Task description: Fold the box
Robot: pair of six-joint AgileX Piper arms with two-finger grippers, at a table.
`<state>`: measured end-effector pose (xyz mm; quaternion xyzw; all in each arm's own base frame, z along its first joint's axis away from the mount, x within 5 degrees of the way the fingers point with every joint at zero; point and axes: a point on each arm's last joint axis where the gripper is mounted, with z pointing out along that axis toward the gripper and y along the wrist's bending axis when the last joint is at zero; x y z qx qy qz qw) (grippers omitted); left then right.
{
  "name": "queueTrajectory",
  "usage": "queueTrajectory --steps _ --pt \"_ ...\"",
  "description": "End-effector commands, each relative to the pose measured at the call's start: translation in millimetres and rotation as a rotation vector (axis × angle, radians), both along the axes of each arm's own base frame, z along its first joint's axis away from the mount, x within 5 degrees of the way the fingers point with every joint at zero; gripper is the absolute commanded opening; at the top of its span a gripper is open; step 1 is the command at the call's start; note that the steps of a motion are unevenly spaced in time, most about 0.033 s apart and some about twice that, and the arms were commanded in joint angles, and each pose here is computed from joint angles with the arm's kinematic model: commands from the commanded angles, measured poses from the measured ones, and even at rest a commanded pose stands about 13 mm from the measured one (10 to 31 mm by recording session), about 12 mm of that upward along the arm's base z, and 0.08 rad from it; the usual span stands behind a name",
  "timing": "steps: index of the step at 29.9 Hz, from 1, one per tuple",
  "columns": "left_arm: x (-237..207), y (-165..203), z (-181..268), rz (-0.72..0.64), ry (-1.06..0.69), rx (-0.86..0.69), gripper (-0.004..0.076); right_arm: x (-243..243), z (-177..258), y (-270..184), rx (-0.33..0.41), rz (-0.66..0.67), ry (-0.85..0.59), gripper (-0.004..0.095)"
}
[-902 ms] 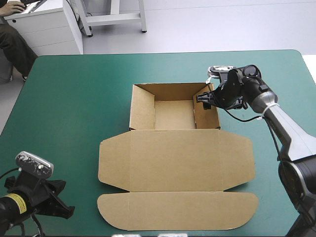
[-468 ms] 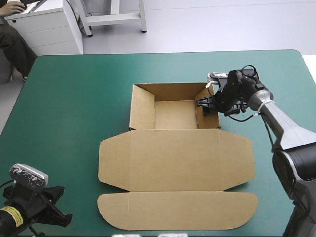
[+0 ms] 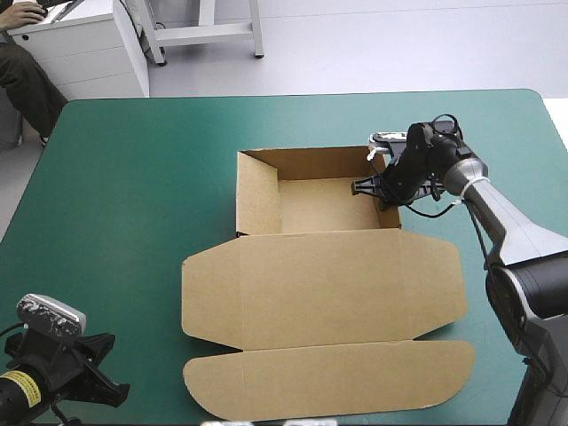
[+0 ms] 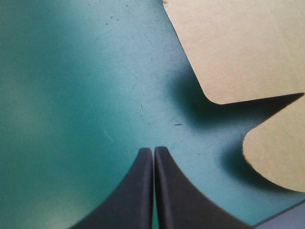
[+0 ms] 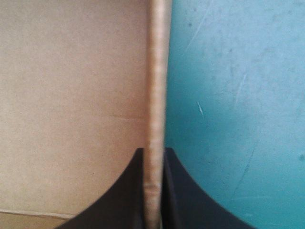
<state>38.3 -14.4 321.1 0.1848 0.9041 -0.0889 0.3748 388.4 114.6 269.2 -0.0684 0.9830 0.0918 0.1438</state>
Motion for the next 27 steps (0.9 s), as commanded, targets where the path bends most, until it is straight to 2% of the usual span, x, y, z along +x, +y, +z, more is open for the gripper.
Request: queueTrajectory --steps 1,7,13,21,27 --pt "3.7 -2.2 9.9 -0.001 -0.058 -0.035 -0.001 -1.5 57.6 -5.8 0.036 0.0 -0.154 -0.0001" --pt "3.8 -1.1 9.6 0.004 -0.059 -0.023 -0.001 5.5 114.3 -57.8 -0.088 -0.094 -0.288 -0.0001" --pt "3.8 -1.1 9.6 0.004 -0.059 -0.023 -0.001 5.6 153.3 -151.4 -0.128 -0.318 -0.412 -0.002" --pt "2.9 -2.6 9.4 -0.004 -0.048 -0.04 -0.001 2.8 138.1 -255.1 -0.195 -0.535 -0.425 -0.002" --pt "3.6 -2.6 10.1 -0.003 -0.059 -0.041 -0.001 6.9 102.0 -307.6 -0.207 -0.641 -0.345 -0.0017"
